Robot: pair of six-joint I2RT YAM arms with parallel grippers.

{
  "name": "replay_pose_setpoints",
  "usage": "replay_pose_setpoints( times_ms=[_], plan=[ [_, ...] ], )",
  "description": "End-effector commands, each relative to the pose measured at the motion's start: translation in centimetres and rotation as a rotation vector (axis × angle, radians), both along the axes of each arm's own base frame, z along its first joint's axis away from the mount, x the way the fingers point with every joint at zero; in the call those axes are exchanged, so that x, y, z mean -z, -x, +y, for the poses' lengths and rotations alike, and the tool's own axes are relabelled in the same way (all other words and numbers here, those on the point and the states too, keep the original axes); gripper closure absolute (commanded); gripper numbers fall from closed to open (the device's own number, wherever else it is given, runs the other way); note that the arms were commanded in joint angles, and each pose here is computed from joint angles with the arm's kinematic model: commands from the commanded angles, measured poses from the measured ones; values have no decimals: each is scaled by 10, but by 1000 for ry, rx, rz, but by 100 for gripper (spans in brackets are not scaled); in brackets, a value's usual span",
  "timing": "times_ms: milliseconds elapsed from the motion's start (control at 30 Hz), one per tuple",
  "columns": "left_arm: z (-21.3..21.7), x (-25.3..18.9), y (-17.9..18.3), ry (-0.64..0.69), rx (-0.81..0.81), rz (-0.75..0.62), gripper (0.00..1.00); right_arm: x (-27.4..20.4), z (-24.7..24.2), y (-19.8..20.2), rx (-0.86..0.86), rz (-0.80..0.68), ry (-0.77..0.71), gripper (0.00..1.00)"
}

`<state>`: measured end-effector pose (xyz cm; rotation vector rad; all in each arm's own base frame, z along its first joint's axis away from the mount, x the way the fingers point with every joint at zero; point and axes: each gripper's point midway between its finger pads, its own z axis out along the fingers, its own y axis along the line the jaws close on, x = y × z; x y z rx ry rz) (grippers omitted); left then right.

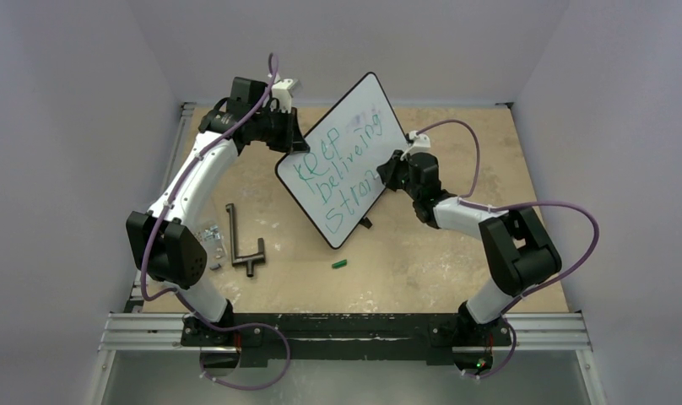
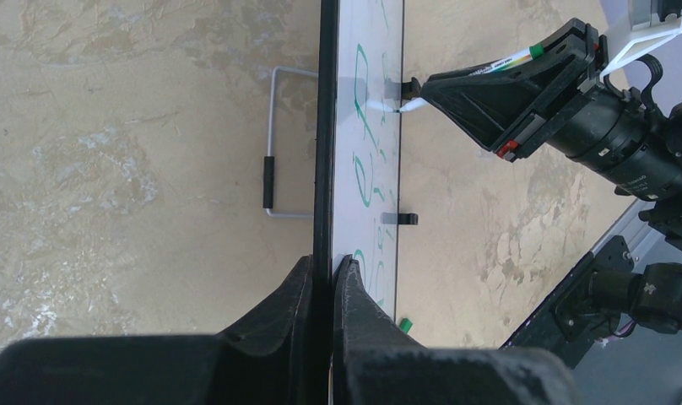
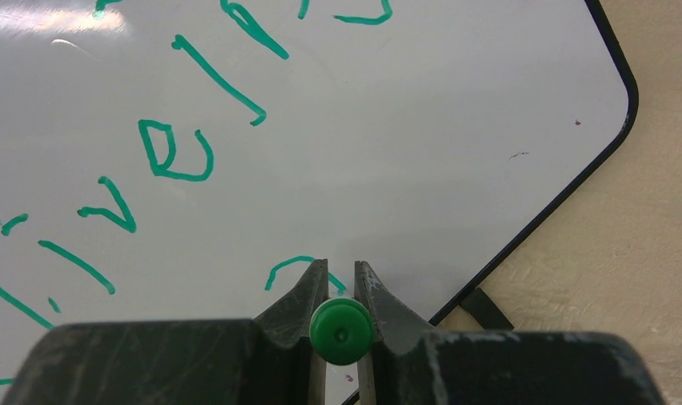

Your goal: Write a sentence on the whiteboard

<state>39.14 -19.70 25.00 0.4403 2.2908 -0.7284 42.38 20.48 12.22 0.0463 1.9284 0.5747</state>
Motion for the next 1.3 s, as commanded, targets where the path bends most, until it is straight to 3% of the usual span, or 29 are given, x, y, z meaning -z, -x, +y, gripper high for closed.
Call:
replay_pose_setpoints(
  times_ms=[0,333,667,1267],
  plan=[
    [50,12,-15,-224,-138,-68,100,-20,5,6,-13,-21,-27,100],
    [50,12,-15,-224,-138,-70,100,-57,-22,-4,56,-91,-44,100],
    [50,11,-15,-222,-136,-70,100,-63,-39,-31,103,-104,-82,100],
    [50,11,-15,-221,-136,-72,100,-62,-22,-57,46,-101,-129,100]
  ],
)
